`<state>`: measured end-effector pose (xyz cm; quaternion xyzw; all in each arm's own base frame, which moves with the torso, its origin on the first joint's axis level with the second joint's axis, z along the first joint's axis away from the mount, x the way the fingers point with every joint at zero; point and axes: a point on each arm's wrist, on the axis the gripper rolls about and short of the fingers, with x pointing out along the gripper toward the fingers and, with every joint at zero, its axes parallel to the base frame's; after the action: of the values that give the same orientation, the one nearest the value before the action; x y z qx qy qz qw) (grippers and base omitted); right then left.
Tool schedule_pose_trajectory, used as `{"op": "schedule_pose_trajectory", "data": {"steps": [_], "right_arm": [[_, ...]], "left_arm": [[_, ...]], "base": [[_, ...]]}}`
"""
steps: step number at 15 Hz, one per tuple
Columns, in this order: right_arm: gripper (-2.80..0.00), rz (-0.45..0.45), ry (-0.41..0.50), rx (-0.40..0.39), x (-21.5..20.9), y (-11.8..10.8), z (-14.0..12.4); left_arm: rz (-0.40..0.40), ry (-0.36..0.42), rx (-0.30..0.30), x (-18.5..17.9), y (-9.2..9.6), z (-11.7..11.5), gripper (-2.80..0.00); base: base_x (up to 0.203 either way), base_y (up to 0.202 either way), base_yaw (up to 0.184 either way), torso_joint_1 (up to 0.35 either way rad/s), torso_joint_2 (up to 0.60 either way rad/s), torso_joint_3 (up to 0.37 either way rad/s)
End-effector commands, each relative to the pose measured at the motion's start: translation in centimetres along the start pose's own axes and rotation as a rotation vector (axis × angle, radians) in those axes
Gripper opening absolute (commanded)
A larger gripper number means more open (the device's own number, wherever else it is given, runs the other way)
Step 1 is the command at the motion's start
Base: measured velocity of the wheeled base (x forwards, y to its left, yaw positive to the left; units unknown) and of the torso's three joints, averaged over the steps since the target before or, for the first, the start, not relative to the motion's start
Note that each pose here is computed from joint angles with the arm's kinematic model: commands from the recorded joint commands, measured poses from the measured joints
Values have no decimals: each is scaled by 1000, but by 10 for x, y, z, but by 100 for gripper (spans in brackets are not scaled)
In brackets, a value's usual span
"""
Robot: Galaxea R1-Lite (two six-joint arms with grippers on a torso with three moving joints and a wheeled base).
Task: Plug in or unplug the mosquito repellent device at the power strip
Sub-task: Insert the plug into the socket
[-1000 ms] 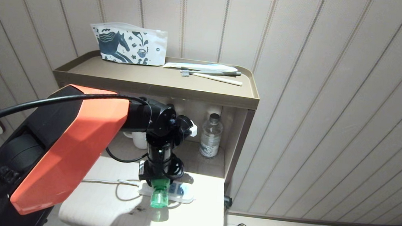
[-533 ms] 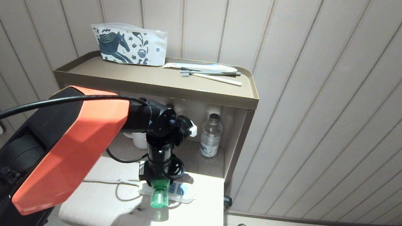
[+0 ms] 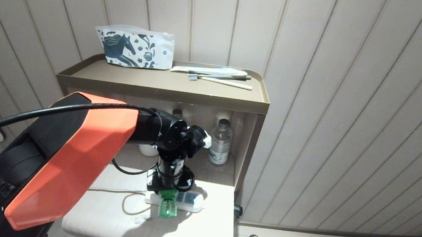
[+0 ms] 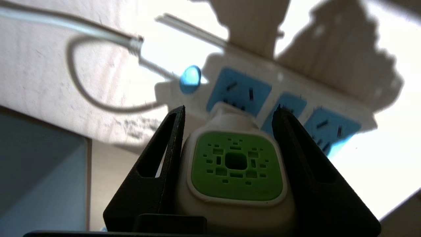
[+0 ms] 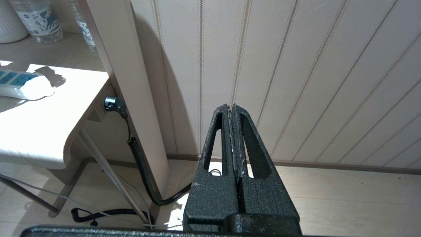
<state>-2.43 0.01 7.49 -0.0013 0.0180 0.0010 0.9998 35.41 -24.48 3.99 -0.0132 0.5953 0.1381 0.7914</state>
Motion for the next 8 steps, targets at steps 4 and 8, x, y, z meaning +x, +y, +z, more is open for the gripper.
{"op": "schedule_pose_trajectory", "data": {"steps": [4,8], "right_arm": [[-280,1,1,-1,0,0,0],[-280,0,1,0,0,0,0]], "left_arm": [[65,-50,-83,12,13,8,-280],[70,-47,-96,14,18,13,-280]], "base": [[0,0,0,0,0,0],[0,0,0,0,0,0]]}}
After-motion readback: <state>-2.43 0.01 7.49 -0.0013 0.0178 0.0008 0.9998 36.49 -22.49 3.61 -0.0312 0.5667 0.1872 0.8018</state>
